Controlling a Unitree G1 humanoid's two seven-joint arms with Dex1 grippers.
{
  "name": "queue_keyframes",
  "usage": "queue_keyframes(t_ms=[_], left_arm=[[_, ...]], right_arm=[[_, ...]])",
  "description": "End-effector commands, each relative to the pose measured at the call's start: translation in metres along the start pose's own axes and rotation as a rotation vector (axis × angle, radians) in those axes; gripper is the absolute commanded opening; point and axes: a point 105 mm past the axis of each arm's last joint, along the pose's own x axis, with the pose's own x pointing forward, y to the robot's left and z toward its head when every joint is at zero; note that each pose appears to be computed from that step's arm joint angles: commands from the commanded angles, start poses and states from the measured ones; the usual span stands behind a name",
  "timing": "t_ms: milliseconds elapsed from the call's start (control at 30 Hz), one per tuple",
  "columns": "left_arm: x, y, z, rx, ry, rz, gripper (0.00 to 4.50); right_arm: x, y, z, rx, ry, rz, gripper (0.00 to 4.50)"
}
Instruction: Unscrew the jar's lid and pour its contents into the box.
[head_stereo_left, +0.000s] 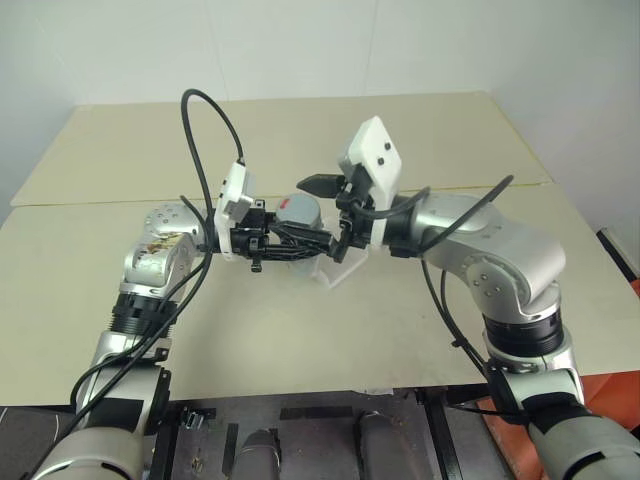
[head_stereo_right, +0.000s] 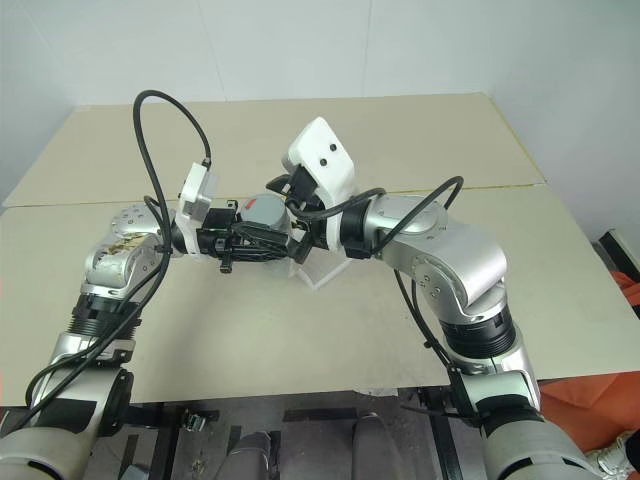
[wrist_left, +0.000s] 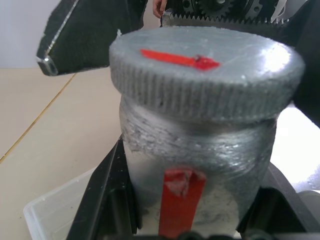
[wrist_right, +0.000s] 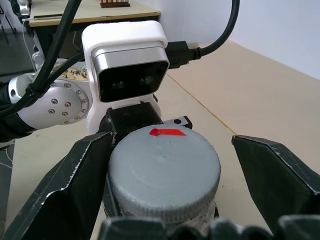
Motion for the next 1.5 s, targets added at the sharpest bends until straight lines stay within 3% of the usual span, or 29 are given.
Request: queue_keyframes(t_ms=[33,167,367,533,667,800,1000,1267,1433,1500], left_arm=[[-0.001,0.001,0.009,0.052,0.000,-0.005,1.92],[-0.002,0.000,0.009,0.053,0.003,-0.006,1.92],[-0.002,-0.006,0.003,0.043,0.018,-0.016,1.92],[-0.008,-0.012,-0.006,0.046,0.054,-0.032,1.92],[-0.013,-0.010,-0.006,0.044,0.058,-0.009,1.92],[-0.022,-0.005,-0.002,0.051,0.055,0.051,1.92],[-0.055,0.013,0.008,0.072,0.053,0.272,1.92],[-0.067,0.033,0.012,0.107,0.035,0.503,1.92],[-0.053,0.049,0.001,0.143,0.056,0.683,1.92],[-0.048,0.054,-0.002,0.157,0.070,0.739,1.92]], right_arm=[[-0.004,0.002,0.016,-0.045,-0.045,0.007,3.92],[-0.005,0.001,0.017,-0.043,-0.053,0.002,2.76],[-0.012,-0.004,0.029,0.006,-0.099,-0.012,2.76],[-0.026,-0.006,0.044,0.152,-0.143,0.049,2.76],[-0.040,-0.012,0.046,0.137,-0.150,0.000,2.76],[-0.058,-0.036,0.021,0.082,-0.087,-0.205,2.76],[-0.104,-0.052,-0.076,0.117,0.114,-0.547,2.76],[-0.124,-0.065,-0.147,0.230,0.248,-0.783,2.76],[-0.128,-0.068,-0.174,0.261,0.339,-0.818,4.34],[-0.131,-0.064,-0.173,0.259,0.351,-0.800,4.47]])
